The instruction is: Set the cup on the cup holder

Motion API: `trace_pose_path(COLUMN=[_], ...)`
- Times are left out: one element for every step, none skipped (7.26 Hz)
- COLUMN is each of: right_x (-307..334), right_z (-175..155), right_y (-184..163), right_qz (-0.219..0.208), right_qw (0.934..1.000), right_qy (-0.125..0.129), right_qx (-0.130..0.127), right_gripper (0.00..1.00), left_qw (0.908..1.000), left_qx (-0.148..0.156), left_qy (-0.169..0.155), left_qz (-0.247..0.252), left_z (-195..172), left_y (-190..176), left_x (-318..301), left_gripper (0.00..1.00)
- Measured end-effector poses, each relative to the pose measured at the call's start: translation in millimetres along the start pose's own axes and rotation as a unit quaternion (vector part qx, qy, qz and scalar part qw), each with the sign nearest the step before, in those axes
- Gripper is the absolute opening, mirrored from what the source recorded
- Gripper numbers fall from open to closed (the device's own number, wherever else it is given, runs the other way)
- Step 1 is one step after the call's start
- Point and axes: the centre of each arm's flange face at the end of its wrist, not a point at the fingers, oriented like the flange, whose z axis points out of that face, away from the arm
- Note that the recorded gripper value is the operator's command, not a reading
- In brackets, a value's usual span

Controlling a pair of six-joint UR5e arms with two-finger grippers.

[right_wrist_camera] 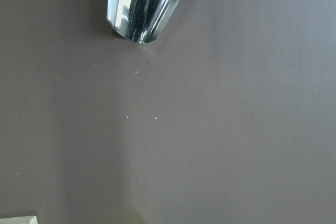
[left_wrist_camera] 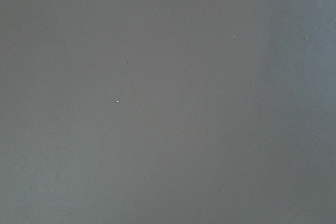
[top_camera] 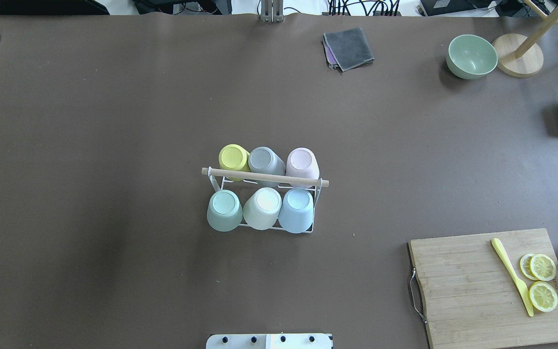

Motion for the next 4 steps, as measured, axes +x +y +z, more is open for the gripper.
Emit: trace_pose_path(right_x=[6.1,8.4,7.2,5.0], right_z=[6.7,9.1,7.7,4.6], right_y=[-1.0,-2.6,-5.2,-7.2], right_qz=[-0.005,-0.007,-0.005,0.001], right_qw=[1.0,0.9999,0.9999,0.9998], right_qy=[-0.001,-0.001,-0.002,-0.002], right_qx=[0.006,0.01,0.014,0.018], right_gripper=[1.0,1.0,1.0,1.0], left_qw=[1.0,1.0,1.0,1.0], left_qx=[0.0,0.0,0.0,0.0], left_qy=[0.0,0.0,0.0,0.0], left_qz=[0.0,0.0,0.0,0.0], left_z=[0.2,0.3,0.3,0.2], left_y=[0.0,0.0,0.0,0.0], left_x=[-0.2,-0.3,-0.3,-0.2], left_gripper=[0.98,0.98,0.98,0.98])
